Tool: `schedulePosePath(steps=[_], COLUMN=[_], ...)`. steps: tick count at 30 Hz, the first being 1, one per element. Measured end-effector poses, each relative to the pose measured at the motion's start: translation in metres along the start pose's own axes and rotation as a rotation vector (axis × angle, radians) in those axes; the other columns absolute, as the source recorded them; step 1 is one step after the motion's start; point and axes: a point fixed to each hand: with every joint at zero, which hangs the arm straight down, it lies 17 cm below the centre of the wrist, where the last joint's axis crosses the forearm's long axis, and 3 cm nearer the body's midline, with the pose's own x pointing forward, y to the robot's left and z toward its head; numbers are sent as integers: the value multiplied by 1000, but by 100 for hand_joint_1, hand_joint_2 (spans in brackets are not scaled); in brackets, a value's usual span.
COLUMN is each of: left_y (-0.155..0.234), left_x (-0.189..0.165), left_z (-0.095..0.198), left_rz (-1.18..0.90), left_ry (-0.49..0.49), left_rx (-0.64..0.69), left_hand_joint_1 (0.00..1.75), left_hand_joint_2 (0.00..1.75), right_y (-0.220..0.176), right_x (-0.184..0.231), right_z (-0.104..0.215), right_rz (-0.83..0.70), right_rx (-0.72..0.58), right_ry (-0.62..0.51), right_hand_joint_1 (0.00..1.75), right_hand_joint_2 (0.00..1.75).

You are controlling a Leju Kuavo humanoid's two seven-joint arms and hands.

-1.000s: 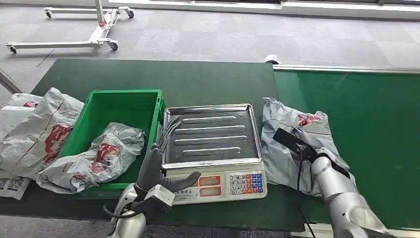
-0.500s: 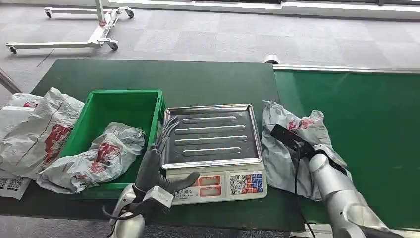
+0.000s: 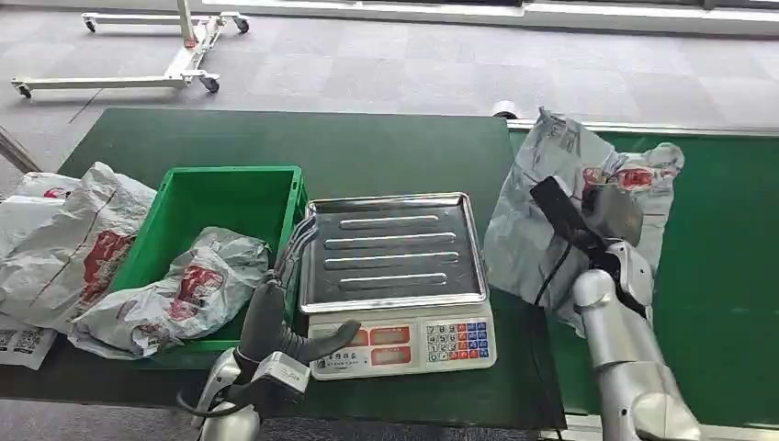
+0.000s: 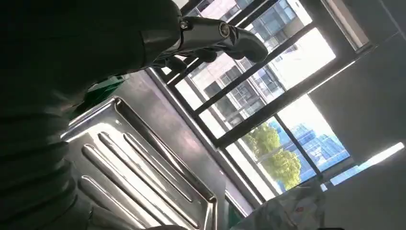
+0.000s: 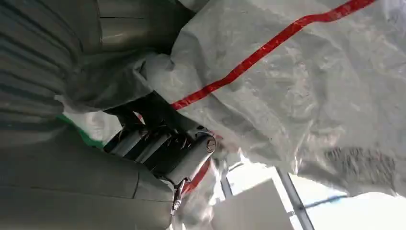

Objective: Moved the parcel from conveyor to table for the left to box.

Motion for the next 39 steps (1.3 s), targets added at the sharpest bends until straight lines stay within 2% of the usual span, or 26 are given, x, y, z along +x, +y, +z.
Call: schedulePosePath(steps=[4,9,13,15,17,20,24,30,35,39], left_y=[0,-2,-5,-6,-9,-14,-20,-24,-26,-29], left_x=[1,-1,-3,-3,-3,-8,-18,-24,-27,-28], left_z=[-1,1,2,2,3,1,1,3,0,0], left_rz=[0,6,19,22,39,54,72,80,89,98], left_ry=[-2,0,4,3,-7,-12,2,16,17,20], left_rx=[1,-5,-10,-11,-20,-38,-49,-55,-59,-57], left_hand_joint_1=[0,0,0,0,0,0,0,0,0,0], left_hand_joint_2=[175,175,175,175,175,175,175,175,175,175], right_y=[-60,-121,-137,-130,-107,-76,-57,-57,-70,-74], right_x=[30,62,84,101,146,217,285,315,317,311], right_z=[5,30,48,53,70,112,160,184,174,156], right_rz=[-19,-26,-50,-88,-153,-139,-169,-209,-152,-84], right_rx=[-195,-418,-477,-436,-308,-207,-158,-161,-259,-339], right_ry=[-79,-176,-234,-304,-486,-702,-855,-922,-911,-858], right_hand_joint_1=[175,175,175,175,175,175,175,175,175,175], right_hand_joint_2=[175,175,175,175,175,175,175,175,175,175])
